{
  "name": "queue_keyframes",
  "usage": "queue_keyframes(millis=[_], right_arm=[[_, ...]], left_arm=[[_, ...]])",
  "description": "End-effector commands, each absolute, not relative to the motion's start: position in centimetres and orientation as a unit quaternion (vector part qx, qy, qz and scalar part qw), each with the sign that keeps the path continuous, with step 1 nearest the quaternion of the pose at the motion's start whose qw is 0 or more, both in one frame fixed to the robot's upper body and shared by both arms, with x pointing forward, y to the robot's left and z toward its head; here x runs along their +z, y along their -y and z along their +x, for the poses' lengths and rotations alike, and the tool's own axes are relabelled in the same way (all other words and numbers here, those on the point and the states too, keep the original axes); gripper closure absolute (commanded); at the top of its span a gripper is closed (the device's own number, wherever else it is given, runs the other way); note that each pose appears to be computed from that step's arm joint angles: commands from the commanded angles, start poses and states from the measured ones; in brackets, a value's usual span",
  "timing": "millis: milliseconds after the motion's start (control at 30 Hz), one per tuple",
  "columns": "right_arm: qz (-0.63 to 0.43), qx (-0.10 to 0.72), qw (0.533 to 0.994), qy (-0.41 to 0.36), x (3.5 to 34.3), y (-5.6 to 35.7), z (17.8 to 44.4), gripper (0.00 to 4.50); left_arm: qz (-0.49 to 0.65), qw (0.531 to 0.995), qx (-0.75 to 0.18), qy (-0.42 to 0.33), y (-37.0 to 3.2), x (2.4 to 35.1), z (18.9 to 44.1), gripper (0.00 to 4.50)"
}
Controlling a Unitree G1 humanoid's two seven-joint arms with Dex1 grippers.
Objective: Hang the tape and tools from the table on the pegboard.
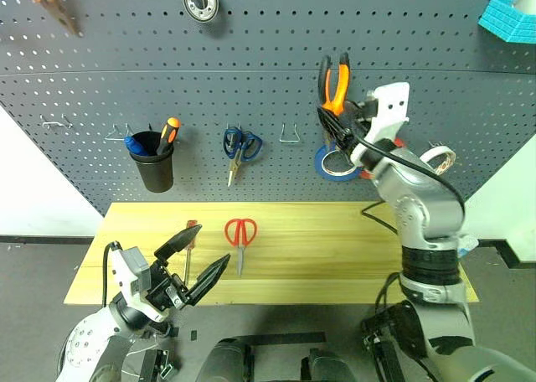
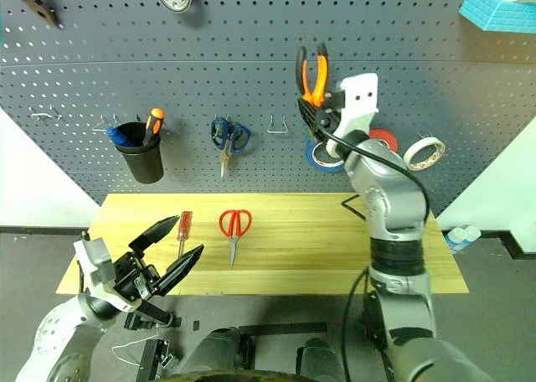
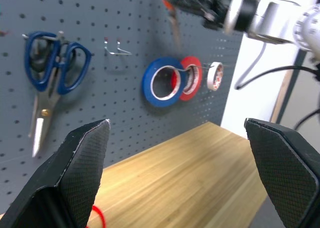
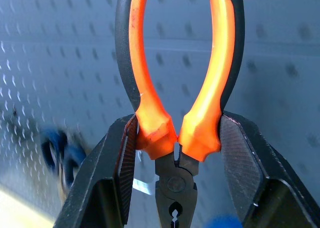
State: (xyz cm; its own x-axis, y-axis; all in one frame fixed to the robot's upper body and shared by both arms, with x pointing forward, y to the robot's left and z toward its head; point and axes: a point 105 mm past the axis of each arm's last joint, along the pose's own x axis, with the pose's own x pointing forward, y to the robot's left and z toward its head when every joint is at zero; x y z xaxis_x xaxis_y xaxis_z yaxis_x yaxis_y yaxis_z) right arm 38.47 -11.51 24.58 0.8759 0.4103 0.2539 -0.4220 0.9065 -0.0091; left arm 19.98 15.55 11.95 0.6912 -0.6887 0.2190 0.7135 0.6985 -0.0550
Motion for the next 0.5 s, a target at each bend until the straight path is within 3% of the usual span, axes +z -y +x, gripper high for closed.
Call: queue_keyframes(millis=[33, 500], right_arm=[[0.015, 0.204, 0.961, 0.184, 26.8, 10.4, 38.6, 2.42], [0.042, 0.188, 0.948, 0.252, 28.3, 7.2, 40.2, 2.42]], left_arm=[[-0.061, 0.913, -0.390, 0.106, -15.4, 12.6, 19.8, 0.00], [-0.068, 0.909, -0.401, 0.093, -15.2, 12.5, 19.2, 0.00]])
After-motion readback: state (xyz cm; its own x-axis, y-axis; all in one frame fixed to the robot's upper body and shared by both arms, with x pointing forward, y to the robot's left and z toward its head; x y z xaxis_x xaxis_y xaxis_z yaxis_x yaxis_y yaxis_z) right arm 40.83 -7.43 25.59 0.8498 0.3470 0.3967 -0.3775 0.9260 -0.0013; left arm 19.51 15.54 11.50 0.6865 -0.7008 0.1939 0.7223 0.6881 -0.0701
